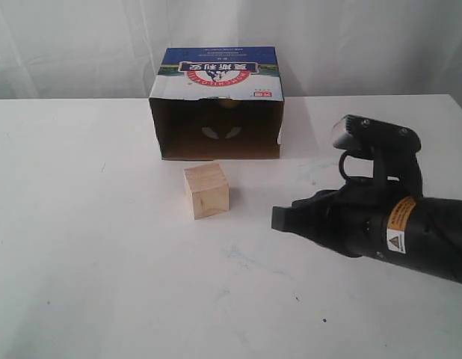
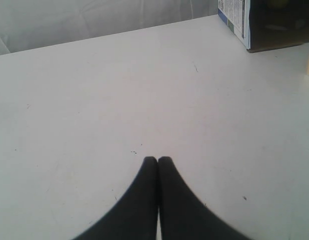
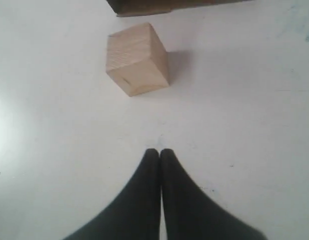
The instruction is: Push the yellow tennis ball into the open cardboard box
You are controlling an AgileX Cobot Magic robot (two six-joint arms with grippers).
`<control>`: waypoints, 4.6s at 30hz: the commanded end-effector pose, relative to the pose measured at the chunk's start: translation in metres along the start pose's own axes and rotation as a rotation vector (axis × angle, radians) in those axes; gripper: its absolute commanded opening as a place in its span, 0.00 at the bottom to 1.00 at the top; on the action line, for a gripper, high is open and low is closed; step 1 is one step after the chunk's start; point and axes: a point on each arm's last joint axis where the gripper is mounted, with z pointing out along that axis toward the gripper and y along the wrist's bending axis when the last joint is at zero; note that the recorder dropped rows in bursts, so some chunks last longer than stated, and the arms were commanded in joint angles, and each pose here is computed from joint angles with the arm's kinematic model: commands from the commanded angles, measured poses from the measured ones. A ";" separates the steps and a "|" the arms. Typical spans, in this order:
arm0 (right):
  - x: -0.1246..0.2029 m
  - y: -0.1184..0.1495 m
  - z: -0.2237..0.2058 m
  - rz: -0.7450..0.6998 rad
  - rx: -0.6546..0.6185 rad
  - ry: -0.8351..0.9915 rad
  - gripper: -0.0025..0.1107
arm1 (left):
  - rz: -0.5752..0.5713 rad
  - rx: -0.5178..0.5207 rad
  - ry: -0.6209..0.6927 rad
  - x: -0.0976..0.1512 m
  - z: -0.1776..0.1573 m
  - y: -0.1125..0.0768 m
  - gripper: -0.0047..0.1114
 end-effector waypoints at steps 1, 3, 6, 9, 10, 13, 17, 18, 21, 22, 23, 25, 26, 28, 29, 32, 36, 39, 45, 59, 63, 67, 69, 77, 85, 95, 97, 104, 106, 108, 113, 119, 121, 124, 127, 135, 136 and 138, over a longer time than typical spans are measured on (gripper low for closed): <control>0.005 -0.001 -0.013 0.001 -0.025 -0.030 0.02 | -0.008 0.003 0.000 0.001 0.000 0.000 0.04; 0.008 -0.002 -0.018 0.001 -0.026 -0.034 0.02 | -0.008 0.003 0.000 0.001 0.000 0.000 0.04; 0.012 -0.004 -0.022 0.001 -0.025 -0.033 0.02 | -0.008 0.003 0.000 0.001 0.000 0.000 0.04; 0.017 -0.007 -0.027 0.001 -0.017 -0.027 0.02 | -0.008 0.003 0.000 0.001 0.000 0.000 0.04; 0.019 -0.008 -0.028 0.003 -0.010 -0.021 0.02 | -0.008 0.003 0.000 0.001 0.000 0.000 0.04; 0.022 -0.013 -0.040 0.021 0.023 -0.014 0.02 | -0.008 0.003 0.000 0.001 0.000 0.000 0.04; 0.024 -0.023 -0.062 0.047 0.089 -0.022 0.02 | -0.008 0.003 0.000 0.001 0.000 0.000 0.04; 0.025 -0.026 -0.068 0.051 0.098 -0.039 0.02 | -0.008 0.003 0.000 0.001 0.000 0.000 0.04; 0.027 -0.034 -0.081 0.043 0.118 -0.105 0.02 | -0.008 0.003 0.000 0.001 0.000 0.000 0.04; 0.029 -0.038 -0.085 0.016 0.132 -0.124 0.02 | -0.008 0.003 0.000 0.001 0.000 0.000 0.04; 0.031 -0.041 -0.089 0.000 0.146 -0.141 0.02 | -0.008 0.003 0.000 0.001 0.000 0.000 0.04; 0.036 -0.047 -0.096 -0.033 0.171 -0.176 0.02 | -0.008 0.003 0.000 0.001 0.000 0.000 0.04; 0.038 -0.049 -0.100 -0.039 0.176 -0.194 0.02 | -0.008 0.003 0.000 0.001 0.000 0.000 0.04; 0.045 -0.054 -0.107 -0.038 0.196 -0.220 0.02 | -0.008 0.003 0.000 0.001 0.000 0.000 0.04; 0.049 -0.056 -0.109 -0.034 0.204 -0.226 0.02 | -0.008 0.003 0.000 0.001 0.000 0.000 0.04; 0.058 -0.063 -0.118 -0.014 0.236 -0.271 0.02 | -0.008 0.003 0.000 0.001 0.000 0.000 0.04; 0.074 -0.071 -0.130 0.008 0.262 -0.376 0.02 | -0.008 0.003 0.000 0.001 0.000 0.000 0.04; 0.085 -0.075 -0.133 0.012 0.266 -0.415 0.02 | -0.008 0.003 0.000 0.001 0.000 0.000 0.04; 0.098 -0.077 -0.138 0.006 0.241 -0.498 0.02 | -0.008 0.003 0.000 0.001 0.000 0.000 0.04; 0.101 -0.076 -0.137 0.046 0.215 -0.477 0.02 | -0.008 0.003 0.000 0.001 0.000 0.000 0.04; 0.099 -0.071 -0.138 -0.325 0.248 -0.479 0.02 | -0.008 0.003 0.000 0.001 0.000 0.000 0.04; 0.096 -0.067 -0.142 -0.441 0.258 -0.546 0.02 | -0.008 0.003 0.000 0.001 0.000 0.000 0.04; 0.097 -0.068 -0.142 -0.419 0.263 -0.557 0.02 | -0.008 0.003 0.000 0.001 0.000 0.000 0.04; 0.099 -0.069 -0.142 -0.394 0.264 -0.548 0.02 | -0.008 0.003 0.000 0.001 0.000 0.000 0.04; 0.105 -0.073 -0.139 -0.381 0.281 -0.460 0.02 | -0.008 0.003 0.000 0.001 0.000 0.000 0.04; 0.107 -0.073 -0.138 -0.360 0.275 -0.438 0.02 | -0.008 0.003 0.000 0.001 0.000 0.000 0.04; 0.105 -0.072 -0.139 -0.361 0.268 -0.468 0.02 | -0.008 0.003 0.000 0.001 0.000 0.000 0.04; 0.100 -0.070 -0.141 -0.371 0.257 -0.533 0.02 | -0.008 0.003 0.000 0.001 0.000 0.000 0.04; 0.100 -0.070 -0.141 -0.368 0.255 -0.533 0.02 | -0.008 0.003 0.000 0.001 0.000 0.000 0.04; 0.100 -0.070 -0.141 -0.367 0.255 -0.533 0.02 | -0.008 0.003 0.000 0.001 0.000 0.000 0.04; 0.100 -0.070 -0.141 -0.364 0.254 -0.532 0.02 | -0.008 0.003 0.000 0.001 0.000 0.000 0.04; 0.100 -0.070 -0.141 -0.364 0.254 -0.532 0.02 | -0.008 0.003 0.000 0.001 0.000 0.000 0.04; 0.100 -0.070 -0.141 -0.364 0.254 -0.532 0.02 | -0.008 0.003 0.000 0.001 0.000 0.000 0.04; 0.100 -0.070 -0.141 -0.364 0.254 -0.532 0.02 | -0.008 0.003 0.000 0.001 0.000 0.000 0.04; 0.100 -0.070 -0.141 -0.364 0.254 -0.532 0.02 | -0.008 0.003 0.000 0.001 0.000 0.000 0.04; 0.100 -0.070 -0.141 -0.364 0.254 -0.532 0.02 | -0.008 0.003 0.000 0.001 0.000 0.000 0.04; 0.100 -0.070 -0.141 -0.364 0.254 -0.532 0.02 | -0.008 0.003 0.000 0.001 0.000 0.000 0.04; 0.100 -0.070 -0.141 -0.364 0.254 -0.529 0.02 | -0.008 0.003 0.000 0.001 0.000 0.000 0.04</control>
